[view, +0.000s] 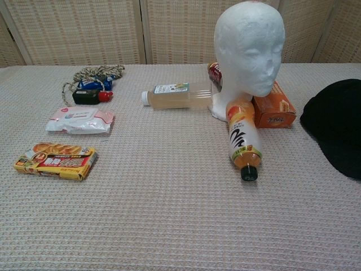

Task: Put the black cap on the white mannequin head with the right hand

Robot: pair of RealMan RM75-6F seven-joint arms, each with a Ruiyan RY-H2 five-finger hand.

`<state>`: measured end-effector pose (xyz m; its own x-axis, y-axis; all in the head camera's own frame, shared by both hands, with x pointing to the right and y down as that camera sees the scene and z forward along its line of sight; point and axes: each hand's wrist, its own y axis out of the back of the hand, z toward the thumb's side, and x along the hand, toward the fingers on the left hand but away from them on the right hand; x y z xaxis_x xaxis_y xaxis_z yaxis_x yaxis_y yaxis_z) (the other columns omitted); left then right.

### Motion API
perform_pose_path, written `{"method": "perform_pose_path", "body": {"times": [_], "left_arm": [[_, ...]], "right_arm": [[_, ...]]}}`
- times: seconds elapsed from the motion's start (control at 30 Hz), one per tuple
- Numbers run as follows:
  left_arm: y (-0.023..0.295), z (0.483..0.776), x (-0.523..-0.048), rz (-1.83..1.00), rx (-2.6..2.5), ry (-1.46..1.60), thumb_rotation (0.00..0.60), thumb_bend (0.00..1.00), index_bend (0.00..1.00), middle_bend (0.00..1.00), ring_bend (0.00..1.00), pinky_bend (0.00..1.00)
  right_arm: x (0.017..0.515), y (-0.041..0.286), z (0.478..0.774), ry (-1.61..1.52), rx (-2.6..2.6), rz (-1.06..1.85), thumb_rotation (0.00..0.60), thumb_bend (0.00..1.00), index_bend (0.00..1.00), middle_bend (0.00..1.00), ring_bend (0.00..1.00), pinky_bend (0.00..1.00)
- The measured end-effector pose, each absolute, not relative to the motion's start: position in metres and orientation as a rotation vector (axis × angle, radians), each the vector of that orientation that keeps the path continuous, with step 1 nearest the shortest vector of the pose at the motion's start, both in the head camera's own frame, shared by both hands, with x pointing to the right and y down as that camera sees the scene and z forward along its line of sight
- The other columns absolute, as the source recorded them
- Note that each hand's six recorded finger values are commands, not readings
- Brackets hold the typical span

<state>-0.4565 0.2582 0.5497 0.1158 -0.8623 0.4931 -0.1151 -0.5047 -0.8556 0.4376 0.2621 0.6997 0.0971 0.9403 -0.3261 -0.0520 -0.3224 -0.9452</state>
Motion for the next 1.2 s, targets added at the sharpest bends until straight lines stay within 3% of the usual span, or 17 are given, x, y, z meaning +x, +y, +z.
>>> {"method": "perform_pose_path", "body": {"times": [1.2], "left_arm": [[0.251, 0.550, -0.464, -1.463, -1.695, 0.993, 0.600, 0.10, 0.12, 0.00, 0.00, 0.12]], "right_arm": [[0.422, 0.237, 0.734, -0.956, -1.435, 1.485, 0.600, 0.21, 0.40, 1.00, 1.00, 1.00]]}}
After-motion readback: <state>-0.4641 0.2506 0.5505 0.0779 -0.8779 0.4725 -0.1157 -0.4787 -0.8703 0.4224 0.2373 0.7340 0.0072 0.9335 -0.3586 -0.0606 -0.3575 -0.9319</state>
